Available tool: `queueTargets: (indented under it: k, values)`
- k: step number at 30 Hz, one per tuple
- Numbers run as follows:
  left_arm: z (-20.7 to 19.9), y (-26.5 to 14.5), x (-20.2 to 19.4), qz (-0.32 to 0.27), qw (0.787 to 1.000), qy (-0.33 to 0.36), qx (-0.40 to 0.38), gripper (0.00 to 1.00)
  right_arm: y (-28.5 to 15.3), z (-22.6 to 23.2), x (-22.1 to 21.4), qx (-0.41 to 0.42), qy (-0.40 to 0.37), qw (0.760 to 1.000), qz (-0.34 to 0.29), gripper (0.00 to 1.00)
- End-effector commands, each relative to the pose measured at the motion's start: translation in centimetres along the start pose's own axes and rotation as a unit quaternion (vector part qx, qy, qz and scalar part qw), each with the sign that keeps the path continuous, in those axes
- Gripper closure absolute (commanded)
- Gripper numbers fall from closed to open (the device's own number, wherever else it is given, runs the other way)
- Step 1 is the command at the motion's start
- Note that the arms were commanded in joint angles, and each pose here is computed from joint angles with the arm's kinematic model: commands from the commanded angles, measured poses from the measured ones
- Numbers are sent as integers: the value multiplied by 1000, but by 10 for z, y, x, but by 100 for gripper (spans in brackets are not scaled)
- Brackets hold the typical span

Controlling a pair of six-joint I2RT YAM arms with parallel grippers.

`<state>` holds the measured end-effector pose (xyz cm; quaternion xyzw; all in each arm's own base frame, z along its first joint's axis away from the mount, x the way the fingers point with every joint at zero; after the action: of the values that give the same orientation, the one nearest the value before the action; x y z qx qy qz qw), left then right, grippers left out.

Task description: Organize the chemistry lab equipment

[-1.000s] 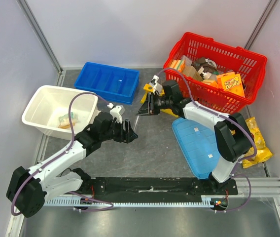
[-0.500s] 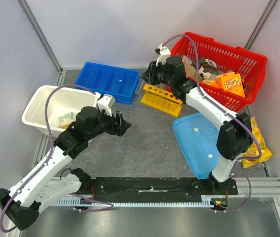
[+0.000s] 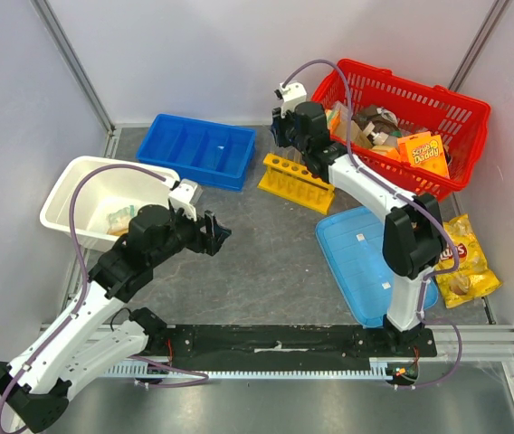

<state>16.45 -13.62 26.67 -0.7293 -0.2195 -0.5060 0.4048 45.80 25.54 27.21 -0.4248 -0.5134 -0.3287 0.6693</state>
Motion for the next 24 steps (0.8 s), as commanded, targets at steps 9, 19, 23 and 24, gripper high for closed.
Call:
queueTargets:
  k: [9,19,23,24]
  values:
    - [3,-3,5,-21,999,24,9,21,30,-8,-6,-28,-42,999,3,67]
    - [4,-2,5,-20,999,24,12,21,37,-10,-23,-46,-59,997,27,68]
    - [4,-2,4,-20,999,24,12,21,40,-10,-33,-46,-58,997,36,68]
    - [4,-2,4,-19,999,24,13,21,40,-10,-35,-44,-57,997,36,68]
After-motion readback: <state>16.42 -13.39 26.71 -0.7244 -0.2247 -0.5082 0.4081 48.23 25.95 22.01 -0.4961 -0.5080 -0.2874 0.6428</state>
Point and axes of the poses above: each gripper's point midway between its finger pads, its own y axis out along the fingers, its own z axis along the line the jaws close on, x = y × z, the point moved 7 cm from there along -y, back along the fingers, and after that the axes turned 5 degrees about y, right-handed, at the moved point
